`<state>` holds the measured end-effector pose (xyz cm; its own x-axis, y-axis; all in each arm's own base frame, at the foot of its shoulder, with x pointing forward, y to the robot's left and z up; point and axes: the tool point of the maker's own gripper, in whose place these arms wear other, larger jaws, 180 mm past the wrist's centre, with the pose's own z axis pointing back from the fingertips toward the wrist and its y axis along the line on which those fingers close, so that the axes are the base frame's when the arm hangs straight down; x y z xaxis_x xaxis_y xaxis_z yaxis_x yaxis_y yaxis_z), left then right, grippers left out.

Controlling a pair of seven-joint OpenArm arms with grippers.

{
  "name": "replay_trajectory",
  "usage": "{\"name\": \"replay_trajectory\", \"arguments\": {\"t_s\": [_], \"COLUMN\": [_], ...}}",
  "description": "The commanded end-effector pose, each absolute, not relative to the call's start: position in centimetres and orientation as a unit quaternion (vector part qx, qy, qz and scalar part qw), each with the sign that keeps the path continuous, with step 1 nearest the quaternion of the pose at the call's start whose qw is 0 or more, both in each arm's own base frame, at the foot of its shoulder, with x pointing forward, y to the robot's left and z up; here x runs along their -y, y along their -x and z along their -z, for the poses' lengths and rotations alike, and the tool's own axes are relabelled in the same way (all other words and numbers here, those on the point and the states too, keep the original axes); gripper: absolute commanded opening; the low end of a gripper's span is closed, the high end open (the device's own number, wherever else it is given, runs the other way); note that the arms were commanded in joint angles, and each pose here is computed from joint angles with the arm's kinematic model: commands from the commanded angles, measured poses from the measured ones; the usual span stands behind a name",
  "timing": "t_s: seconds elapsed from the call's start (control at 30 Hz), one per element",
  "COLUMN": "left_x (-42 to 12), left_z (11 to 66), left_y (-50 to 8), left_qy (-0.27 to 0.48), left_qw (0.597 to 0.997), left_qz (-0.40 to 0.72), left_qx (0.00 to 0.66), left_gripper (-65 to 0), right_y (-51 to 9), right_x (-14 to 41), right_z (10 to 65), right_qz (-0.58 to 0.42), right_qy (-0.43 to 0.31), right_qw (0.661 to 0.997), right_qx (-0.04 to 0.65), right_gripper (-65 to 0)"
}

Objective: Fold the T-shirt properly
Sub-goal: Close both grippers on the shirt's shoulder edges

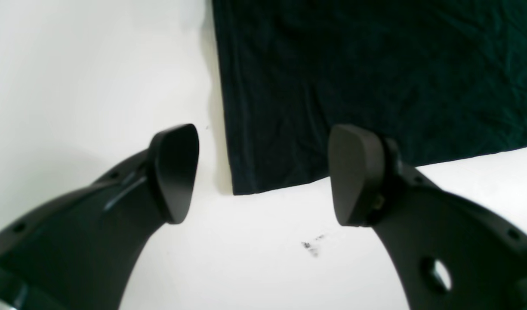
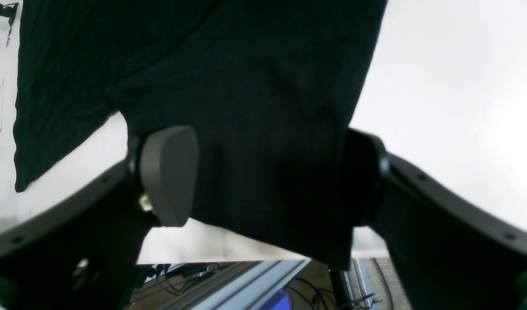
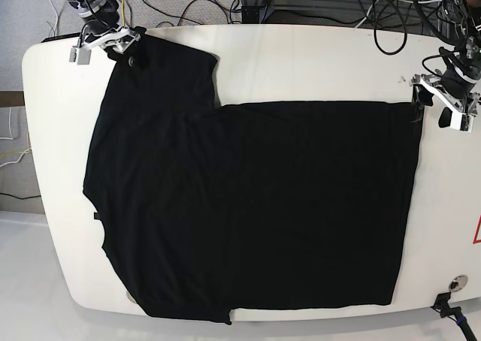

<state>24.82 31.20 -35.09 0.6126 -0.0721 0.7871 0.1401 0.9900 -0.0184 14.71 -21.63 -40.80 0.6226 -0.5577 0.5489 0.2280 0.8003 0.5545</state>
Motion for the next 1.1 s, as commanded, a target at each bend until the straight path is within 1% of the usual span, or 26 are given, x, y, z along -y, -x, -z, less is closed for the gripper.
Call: {"name": "replay_trajectory", "arguments": {"t_s": [0.0,0.3,0.37,0.43,0.5,0.6,0.73,0.77,0.97,1.07], "left_x": [-31.6,-31.6,-31.6,-31.6,-31.6,-31.6,-31.6,-31.6,-32.4,-33.4], "left_z": [33.6,33.6,33.6,33.6,33.6,33.6,33.6,33.6,34.4,36.2], "left_y": [-25.6,-25.6,-25.6,-25.7,-25.7,-25.6,-25.7,-25.7,-26.1,-25.8], "left_qy": [0.034,0.034,0.034,0.034,0.034,0.033,0.034,0.034,0.038,0.046], "left_qw": [0.886,0.886,0.886,0.886,0.886,0.886,0.887,0.887,0.889,0.898], "left_qz": [0.068,0.067,0.067,0.067,0.067,0.067,0.068,0.068,0.047,0.019], "left_qx": [0.457,0.457,0.457,0.458,0.458,0.457,0.456,0.456,0.453,0.437], "left_gripper": [-20.4,-20.4,-20.4,-20.4,-20.4,-20.4,-20.4,-20.4,-20.0,-19.9], "right_y": [-14.4,-13.0,-13.1,-13.1,-13.2,-13.7,-14.0,-14.0,-14.4,-14.4], "right_x": [21.0,18.1,18.1,18.0,18.1,18.0,18.1,18.1,18.2,18.2], "right_z": [41.1,42.1,42.0,42.1,42.1,41.9,41.8,41.8,41.7,41.7], "right_qz": [0.214,0.202,0.202,0.202,0.202,0.2,0.198,0.198,0.197,0.197], "right_qy": [-0.222,-0.25,-0.25,-0.251,-0.251,-0.253,-0.252,-0.252,-0.252,-0.252], "right_qw": [0.881,0.889,0.888,0.888,0.888,0.886,0.886,0.885,0.884,0.884], "right_qx": [0.358,0.326,0.327,0.327,0.327,0.332,0.335,0.336,0.34,0.34], "right_gripper": [-16.8,-16.8,-18.6,-22.5,-27.8,-40.2,-62.2,-65.0,-65.0,-65.0]}}
